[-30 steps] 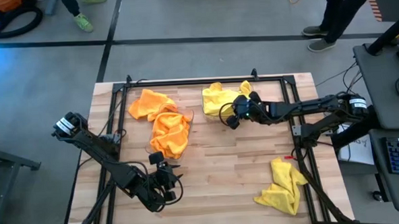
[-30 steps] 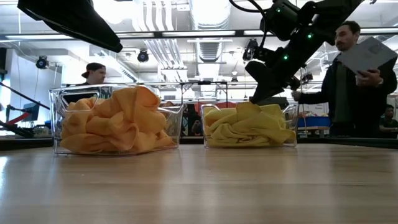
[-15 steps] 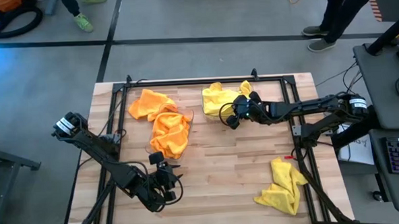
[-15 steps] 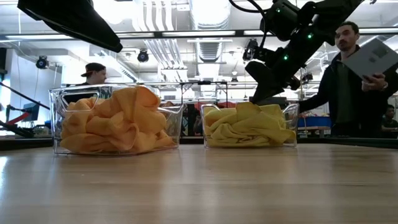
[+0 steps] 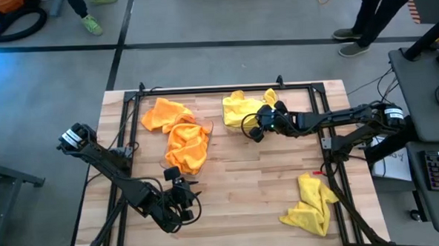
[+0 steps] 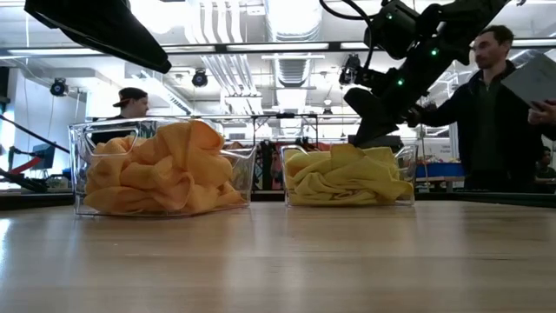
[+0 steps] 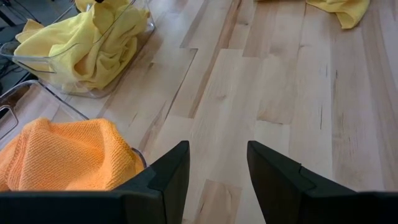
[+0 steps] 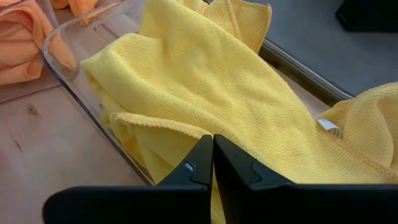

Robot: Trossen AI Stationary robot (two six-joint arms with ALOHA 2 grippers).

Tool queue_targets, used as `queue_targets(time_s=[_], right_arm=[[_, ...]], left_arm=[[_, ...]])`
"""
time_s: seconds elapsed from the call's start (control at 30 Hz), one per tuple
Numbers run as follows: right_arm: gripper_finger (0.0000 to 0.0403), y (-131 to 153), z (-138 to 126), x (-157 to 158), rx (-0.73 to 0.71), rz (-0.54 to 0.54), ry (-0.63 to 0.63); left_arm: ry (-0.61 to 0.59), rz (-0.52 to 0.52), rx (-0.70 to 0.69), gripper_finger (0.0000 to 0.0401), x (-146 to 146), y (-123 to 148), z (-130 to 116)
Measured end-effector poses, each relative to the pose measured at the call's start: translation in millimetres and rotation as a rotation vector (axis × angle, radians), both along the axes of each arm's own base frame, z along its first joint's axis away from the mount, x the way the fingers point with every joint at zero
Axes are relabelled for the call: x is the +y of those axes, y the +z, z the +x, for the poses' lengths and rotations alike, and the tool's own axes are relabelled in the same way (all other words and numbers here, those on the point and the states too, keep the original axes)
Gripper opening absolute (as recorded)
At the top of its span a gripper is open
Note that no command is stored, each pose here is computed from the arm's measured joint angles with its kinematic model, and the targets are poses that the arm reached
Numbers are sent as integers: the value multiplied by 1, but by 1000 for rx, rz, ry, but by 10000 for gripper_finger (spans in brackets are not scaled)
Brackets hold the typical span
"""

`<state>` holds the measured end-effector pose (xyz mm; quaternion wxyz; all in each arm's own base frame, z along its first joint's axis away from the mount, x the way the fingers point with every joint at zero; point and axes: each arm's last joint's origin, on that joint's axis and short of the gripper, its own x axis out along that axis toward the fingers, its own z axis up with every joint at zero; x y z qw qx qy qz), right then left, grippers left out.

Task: Sort microfiber towel by color & place in baskets
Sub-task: Put the yellow microfiber towel into the right transparent bin

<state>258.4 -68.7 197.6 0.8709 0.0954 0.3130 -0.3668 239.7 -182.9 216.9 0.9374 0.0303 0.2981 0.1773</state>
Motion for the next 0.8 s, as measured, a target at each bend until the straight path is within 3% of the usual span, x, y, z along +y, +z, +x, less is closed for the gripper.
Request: queue_targets(time_s=[0.8], right_arm=[[9, -2, -2, -4, -8, -8, -14]], left_arm=[[0, -1, 0, 146, 0, 0, 0]])
